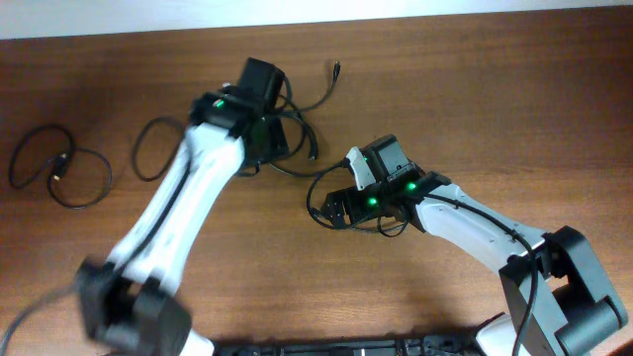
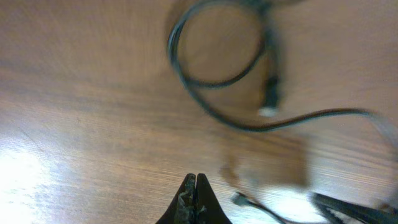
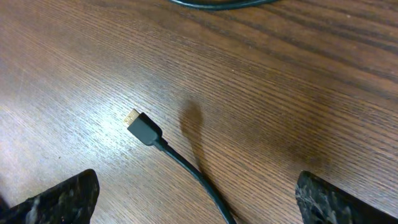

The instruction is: Untangle cables

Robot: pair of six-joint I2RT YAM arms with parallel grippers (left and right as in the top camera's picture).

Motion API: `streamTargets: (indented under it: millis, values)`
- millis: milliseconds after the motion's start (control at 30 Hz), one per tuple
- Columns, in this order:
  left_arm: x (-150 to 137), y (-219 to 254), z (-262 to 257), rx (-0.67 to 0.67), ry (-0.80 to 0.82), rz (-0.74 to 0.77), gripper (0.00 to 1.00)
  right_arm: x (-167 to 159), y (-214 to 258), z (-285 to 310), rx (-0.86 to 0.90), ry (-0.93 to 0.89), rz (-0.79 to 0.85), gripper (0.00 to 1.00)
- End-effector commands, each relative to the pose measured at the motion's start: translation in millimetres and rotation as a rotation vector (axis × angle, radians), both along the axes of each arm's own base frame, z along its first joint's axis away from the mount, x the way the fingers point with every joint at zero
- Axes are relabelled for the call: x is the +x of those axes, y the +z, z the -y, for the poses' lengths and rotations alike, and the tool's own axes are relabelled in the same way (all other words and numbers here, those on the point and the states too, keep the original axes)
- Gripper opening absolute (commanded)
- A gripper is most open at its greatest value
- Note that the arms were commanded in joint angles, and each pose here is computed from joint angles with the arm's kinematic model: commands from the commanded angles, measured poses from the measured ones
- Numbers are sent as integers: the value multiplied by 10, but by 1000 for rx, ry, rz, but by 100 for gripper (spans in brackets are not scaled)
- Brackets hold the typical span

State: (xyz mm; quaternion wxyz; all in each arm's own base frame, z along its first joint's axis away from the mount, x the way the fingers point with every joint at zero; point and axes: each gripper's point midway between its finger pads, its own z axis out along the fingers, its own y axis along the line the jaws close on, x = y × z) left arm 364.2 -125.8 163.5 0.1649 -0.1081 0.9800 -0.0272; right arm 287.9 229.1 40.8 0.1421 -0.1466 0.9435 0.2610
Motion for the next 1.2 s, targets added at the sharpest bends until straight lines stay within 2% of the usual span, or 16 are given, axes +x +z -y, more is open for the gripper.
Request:
streamTargets:
  millis: [0,33,133,167,200,233,300,467,567,633,667,767,900,1000,1100,1167]
  values:
    - [14,243,-116,-4,134,88,59,14,19,0,2,0,6,99]
    - [14,161,-116,-28,217,71,99,9,20,-4,4,1,4,99]
    - [163,-21,-50,-49,264,70,99,-69,2,-2,7,11,-32,99]
    - [187,-99,-67,-29,270,60,84,-89,-9,9,2,11,-42,99]
    - [152,-252,-73,-47,390,12,71,-93,-11,11,2,11,-43,99]
    - [73,-392,-81,-64,521,-46,72,-89,-8,8,3,11,-41,99]
    - [2,-635,-59,-57,609,-125,72,-89,-9,8,3,11,-42,99]
    - [-48,-1450,125,-40,606,-326,65,-89,-9,9,2,11,-42,99]
    - [24,-1666,200,-64,603,-338,68,-88,-8,8,3,11,-41,99]
    - [35,-1807,268,-88,599,-363,64,-90,-9,9,2,11,-42,99]
    - [24,-1868,262,-80,601,-372,52,-90,-9,9,2,11,-42,99]
    - [13,-1888,237,-64,602,-373,0,-90,-10,10,2,11,-42,99]
    - [-37,-1717,108,8,509,-384,0,-116,-30,50,-8,5,-61,99]
    - [-61,-1100,-84,111,307,-338,0,-71,46,201,-10,-34,-62,99]
    - [-89,-517,33,36,182,-227,0,-14,360,296,74,-57,-26,99]
    - [-44,-131,167,-47,155,-105,0,-155,651,113,222,125,31,99]
